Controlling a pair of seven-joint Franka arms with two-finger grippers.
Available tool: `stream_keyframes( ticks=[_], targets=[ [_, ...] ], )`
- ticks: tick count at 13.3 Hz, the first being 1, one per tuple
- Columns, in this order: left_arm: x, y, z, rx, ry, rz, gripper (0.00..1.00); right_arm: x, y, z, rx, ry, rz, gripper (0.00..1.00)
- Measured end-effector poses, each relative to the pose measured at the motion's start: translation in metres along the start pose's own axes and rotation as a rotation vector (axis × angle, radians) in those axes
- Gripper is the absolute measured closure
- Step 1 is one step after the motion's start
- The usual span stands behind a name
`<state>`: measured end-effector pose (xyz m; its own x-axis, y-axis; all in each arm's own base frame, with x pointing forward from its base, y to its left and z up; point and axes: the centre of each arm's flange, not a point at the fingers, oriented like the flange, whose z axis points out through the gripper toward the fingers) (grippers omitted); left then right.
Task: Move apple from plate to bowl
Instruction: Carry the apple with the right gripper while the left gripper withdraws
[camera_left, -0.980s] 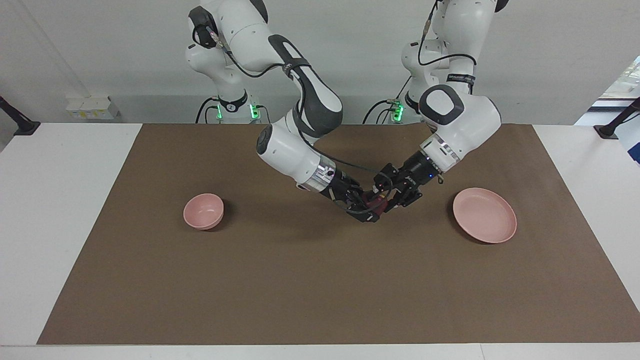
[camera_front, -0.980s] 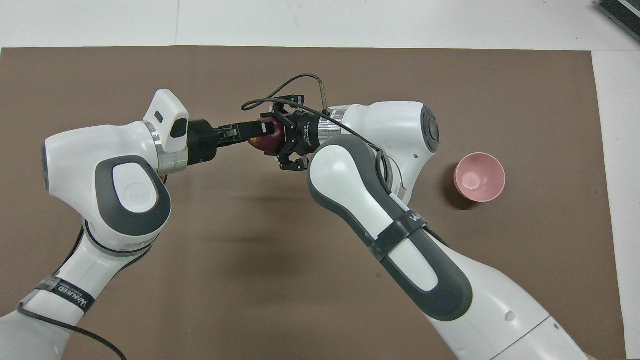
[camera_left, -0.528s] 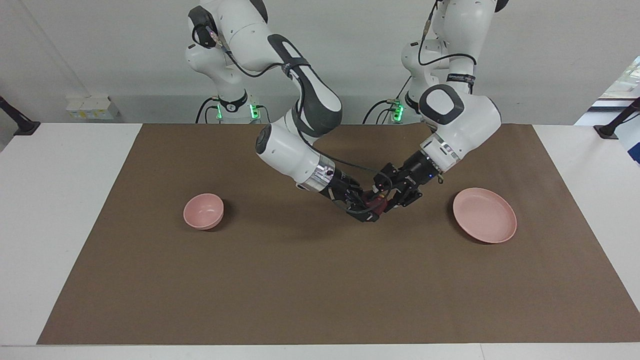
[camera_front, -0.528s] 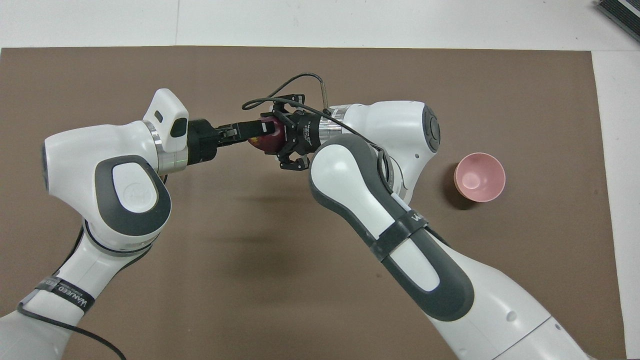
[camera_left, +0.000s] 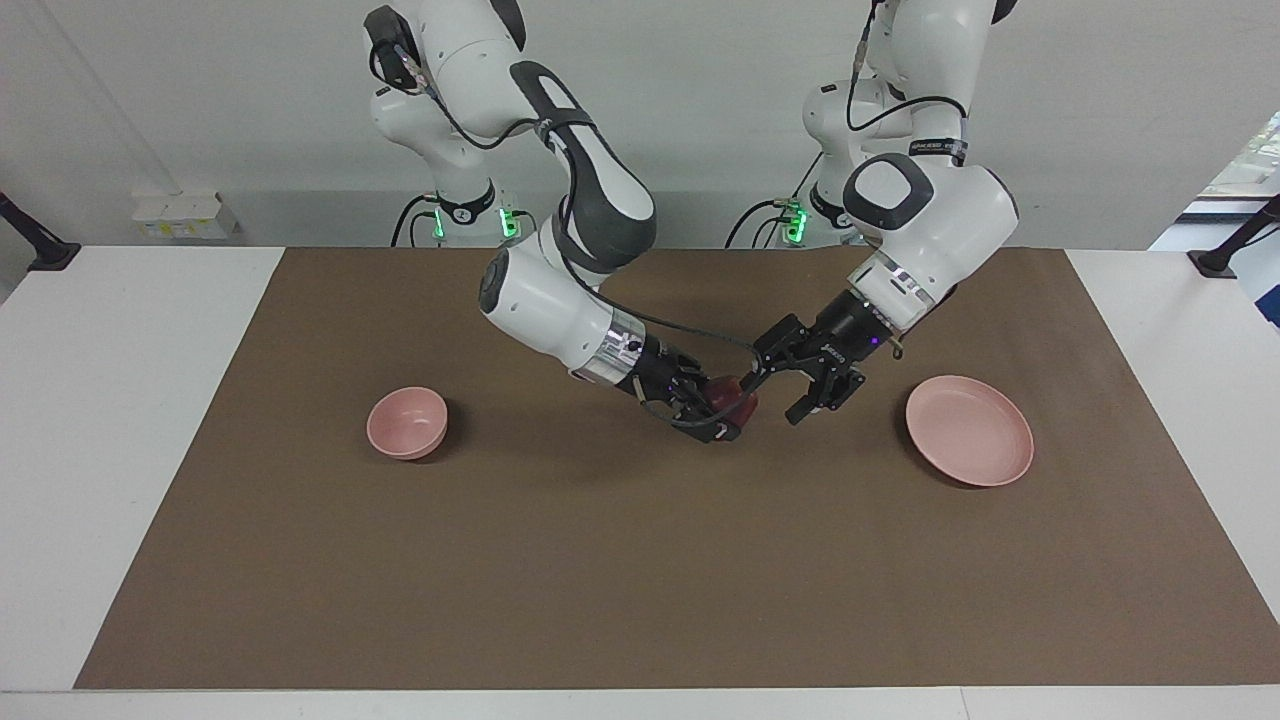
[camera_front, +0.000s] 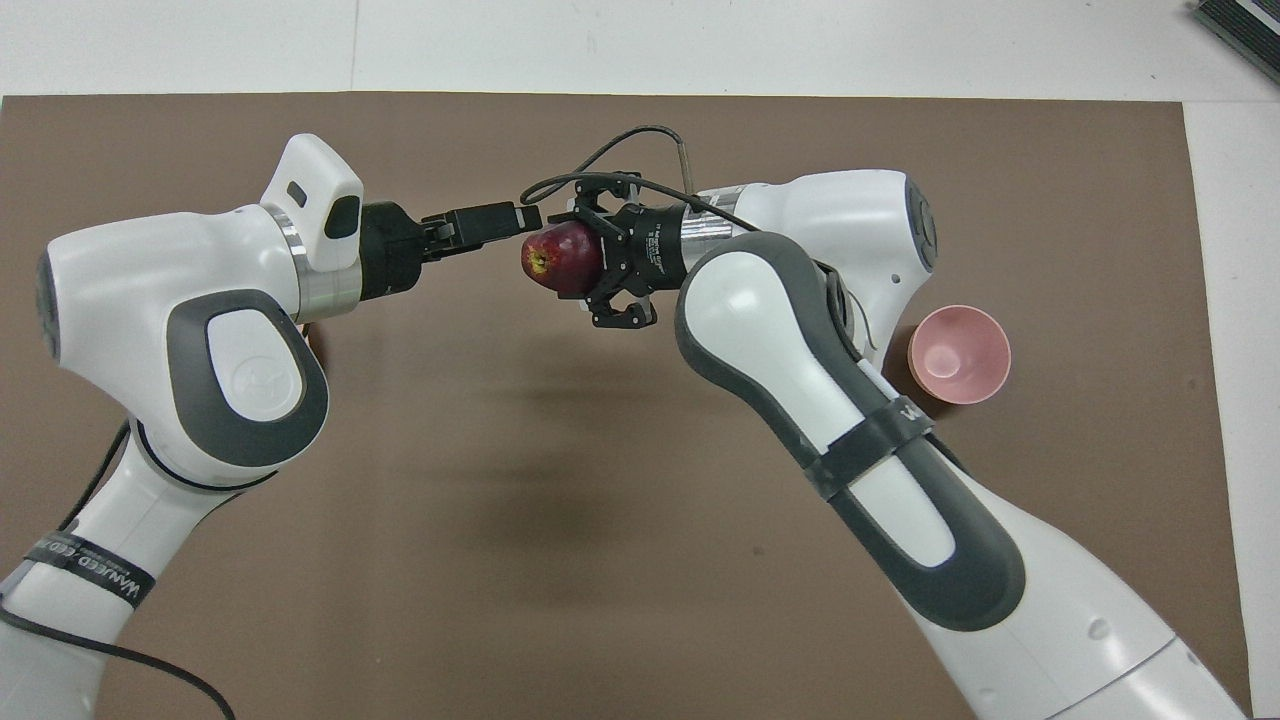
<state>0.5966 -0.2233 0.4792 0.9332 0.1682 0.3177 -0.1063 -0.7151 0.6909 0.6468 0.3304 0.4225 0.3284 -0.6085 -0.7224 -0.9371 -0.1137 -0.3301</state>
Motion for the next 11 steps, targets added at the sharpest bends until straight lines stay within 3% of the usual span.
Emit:
stream_keyframes(
  ticks=[2, 5, 9, 11],
  targets=[
    [0.003, -0.005, -0.003, 0.047, -0.004, 0.048, 0.0, 0.007, -0.005, -0.03, -0.035, -0.017, -0.034, 0.24],
    [0.003, -0.005, -0.002, 0.183, -0.04, 0.226, 0.0, 0.029, -0.007, -0.087, -0.122, 0.002, -0.11, 0.24],
    [0.003, -0.025, -0.006, 0.246, -0.136, 0.257, 0.0, 0.045, 0.01, -0.146, -0.359, 0.161, -0.345, 0.24],
    [0.015, -0.049, -0.025, 0.267, -0.14, 0.223, 0.0, 0.052, 0.024, -0.162, -0.512, 0.26, -0.474, 0.24]
  ],
)
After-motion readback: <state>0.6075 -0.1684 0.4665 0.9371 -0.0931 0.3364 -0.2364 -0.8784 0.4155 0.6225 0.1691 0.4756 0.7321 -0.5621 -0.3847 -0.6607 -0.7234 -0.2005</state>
